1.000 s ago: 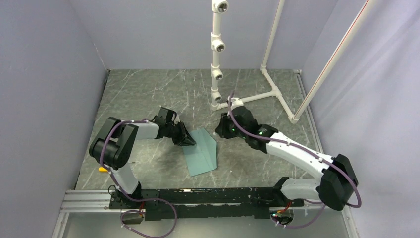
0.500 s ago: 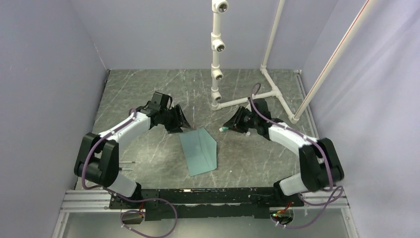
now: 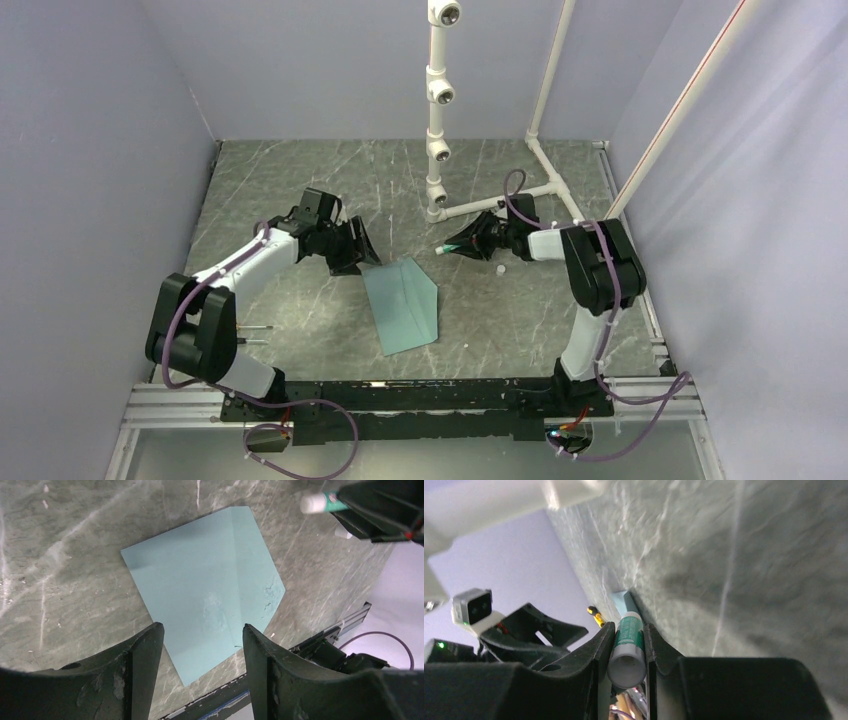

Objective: Place the letter into the envelope and seal it

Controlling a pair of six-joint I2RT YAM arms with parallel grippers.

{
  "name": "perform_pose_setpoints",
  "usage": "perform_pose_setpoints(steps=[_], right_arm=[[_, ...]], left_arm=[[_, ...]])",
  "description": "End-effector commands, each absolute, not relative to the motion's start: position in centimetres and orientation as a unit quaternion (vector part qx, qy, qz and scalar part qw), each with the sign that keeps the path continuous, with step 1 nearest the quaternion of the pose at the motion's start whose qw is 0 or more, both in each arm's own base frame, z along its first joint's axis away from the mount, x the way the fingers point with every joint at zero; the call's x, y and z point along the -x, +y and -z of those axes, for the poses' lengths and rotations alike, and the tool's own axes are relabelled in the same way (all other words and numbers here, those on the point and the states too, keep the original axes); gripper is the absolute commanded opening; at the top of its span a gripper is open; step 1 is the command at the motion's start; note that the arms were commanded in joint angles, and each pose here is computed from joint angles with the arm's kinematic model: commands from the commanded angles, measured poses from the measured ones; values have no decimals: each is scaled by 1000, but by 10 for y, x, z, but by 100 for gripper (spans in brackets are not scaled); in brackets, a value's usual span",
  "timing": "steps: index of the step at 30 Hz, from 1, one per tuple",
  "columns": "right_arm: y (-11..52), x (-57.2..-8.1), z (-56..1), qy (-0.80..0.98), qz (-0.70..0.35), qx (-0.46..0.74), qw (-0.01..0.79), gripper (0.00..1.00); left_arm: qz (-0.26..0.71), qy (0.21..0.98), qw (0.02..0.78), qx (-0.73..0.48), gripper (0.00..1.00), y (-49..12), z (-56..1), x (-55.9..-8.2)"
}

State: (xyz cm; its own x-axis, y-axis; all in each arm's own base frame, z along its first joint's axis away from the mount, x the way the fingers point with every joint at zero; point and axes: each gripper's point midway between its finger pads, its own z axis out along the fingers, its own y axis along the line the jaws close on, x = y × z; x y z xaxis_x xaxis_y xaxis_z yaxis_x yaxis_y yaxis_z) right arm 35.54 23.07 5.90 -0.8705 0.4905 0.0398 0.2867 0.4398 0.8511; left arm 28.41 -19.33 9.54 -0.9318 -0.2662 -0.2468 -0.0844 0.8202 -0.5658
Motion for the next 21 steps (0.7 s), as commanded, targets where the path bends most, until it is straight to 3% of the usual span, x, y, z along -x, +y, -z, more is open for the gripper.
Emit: perform_pose_setpoints(steps=[1, 6, 10, 14, 18, 21], right_arm=[[237, -381, -63, 808, -529, -242, 93, 9], [236, -394, -52, 803, -531, -255, 84, 21], [230, -393, -45, 824, -497, -256, 86, 47], [219, -388, -45, 853, -451, -243, 104, 62], [207, -378, -57, 869, -420, -225, 136, 61], [205, -365, -64, 874, -415, -205, 151, 43]], left_arm=[[316, 934, 152, 65, 64, -202, -102, -282], [321, 935, 138, 61, 61, -206, -96, -283], [326, 935, 130, 59, 60, -209, -92, -285], [325, 936, 122, 57, 58, -211, -85, -287], [319, 939, 117, 59, 57, -210, -79, -290], [300, 945, 118, 63, 53, -205, -71, -289]])
